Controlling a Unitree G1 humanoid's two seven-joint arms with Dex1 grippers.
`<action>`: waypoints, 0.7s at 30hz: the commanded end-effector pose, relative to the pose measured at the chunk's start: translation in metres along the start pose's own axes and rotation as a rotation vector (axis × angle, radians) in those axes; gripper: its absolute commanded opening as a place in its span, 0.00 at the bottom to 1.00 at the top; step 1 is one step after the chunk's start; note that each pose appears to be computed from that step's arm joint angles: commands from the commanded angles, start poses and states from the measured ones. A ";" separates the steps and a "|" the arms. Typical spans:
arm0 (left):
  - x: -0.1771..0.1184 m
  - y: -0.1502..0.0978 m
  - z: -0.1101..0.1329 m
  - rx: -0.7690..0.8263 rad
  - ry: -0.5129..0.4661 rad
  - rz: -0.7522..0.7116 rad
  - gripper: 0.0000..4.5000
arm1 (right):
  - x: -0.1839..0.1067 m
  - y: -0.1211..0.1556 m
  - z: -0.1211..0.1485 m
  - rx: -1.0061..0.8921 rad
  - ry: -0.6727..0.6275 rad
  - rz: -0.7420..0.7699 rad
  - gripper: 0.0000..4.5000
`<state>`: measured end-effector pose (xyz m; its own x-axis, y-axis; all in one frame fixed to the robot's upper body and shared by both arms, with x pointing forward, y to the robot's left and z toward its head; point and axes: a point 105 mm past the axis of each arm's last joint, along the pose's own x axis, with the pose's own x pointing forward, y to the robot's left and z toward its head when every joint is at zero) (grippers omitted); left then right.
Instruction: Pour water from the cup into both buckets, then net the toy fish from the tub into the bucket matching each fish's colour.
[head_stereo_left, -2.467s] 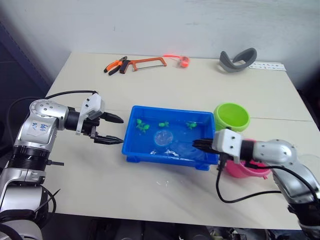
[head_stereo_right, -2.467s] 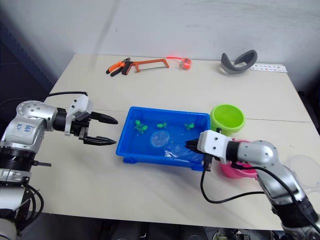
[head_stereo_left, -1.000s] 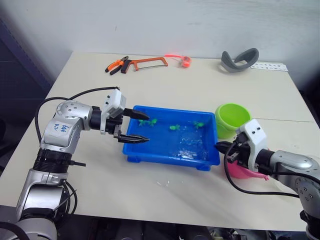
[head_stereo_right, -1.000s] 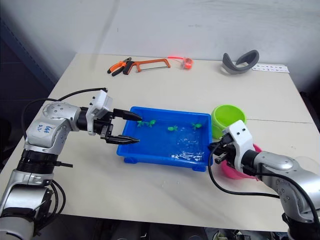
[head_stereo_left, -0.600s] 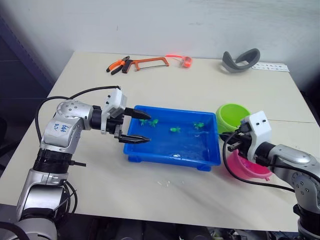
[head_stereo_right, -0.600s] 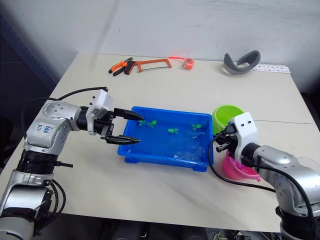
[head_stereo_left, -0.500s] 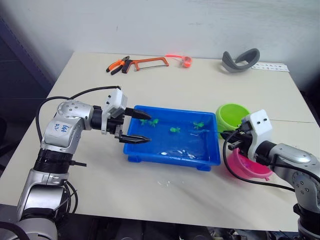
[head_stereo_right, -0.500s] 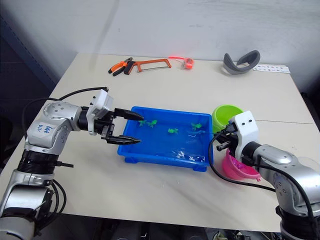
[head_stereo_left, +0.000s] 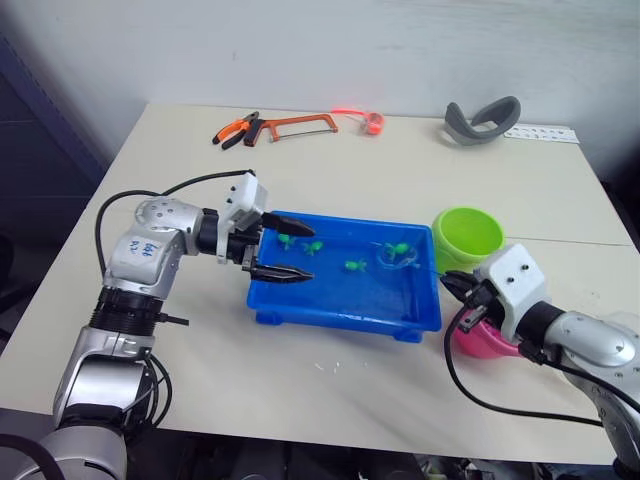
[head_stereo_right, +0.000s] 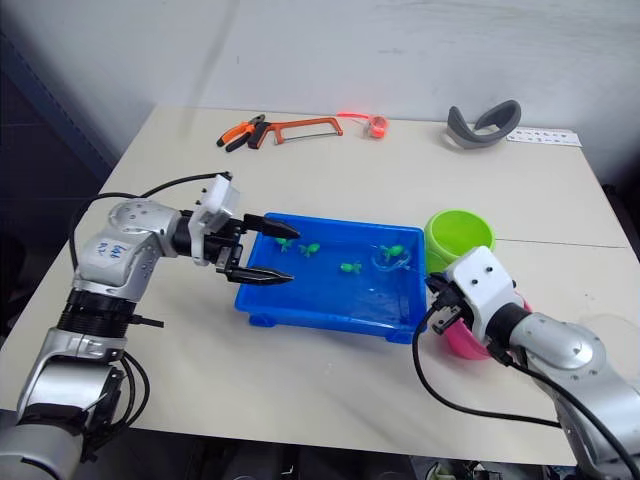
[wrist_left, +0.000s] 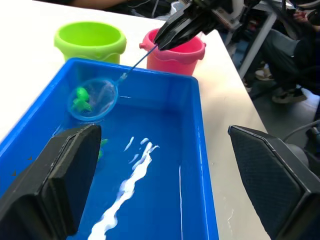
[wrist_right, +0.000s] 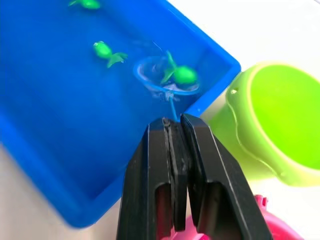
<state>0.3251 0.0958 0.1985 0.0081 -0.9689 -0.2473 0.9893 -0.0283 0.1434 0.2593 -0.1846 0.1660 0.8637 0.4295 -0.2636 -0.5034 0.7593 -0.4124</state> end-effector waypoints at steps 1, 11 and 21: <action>0.005 0.003 0.012 0.053 -0.015 -0.033 0.99 | -0.015 0.001 0.021 -0.082 -0.089 -0.036 0.00; 0.032 0.015 0.032 0.036 -0.128 -0.088 0.99 | -0.055 0.002 0.040 -0.091 -0.182 -0.123 0.00; 0.047 0.015 0.033 0.032 -0.150 -0.126 0.99 | -0.090 -0.049 0.040 -0.315 -0.013 -0.287 0.00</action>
<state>0.3358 0.0423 0.2112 -0.1308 -0.9823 -0.1339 0.9823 -0.1467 0.1164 0.2113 -0.2428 0.2318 0.9679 0.2256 -0.1106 -0.2439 0.7378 -0.6294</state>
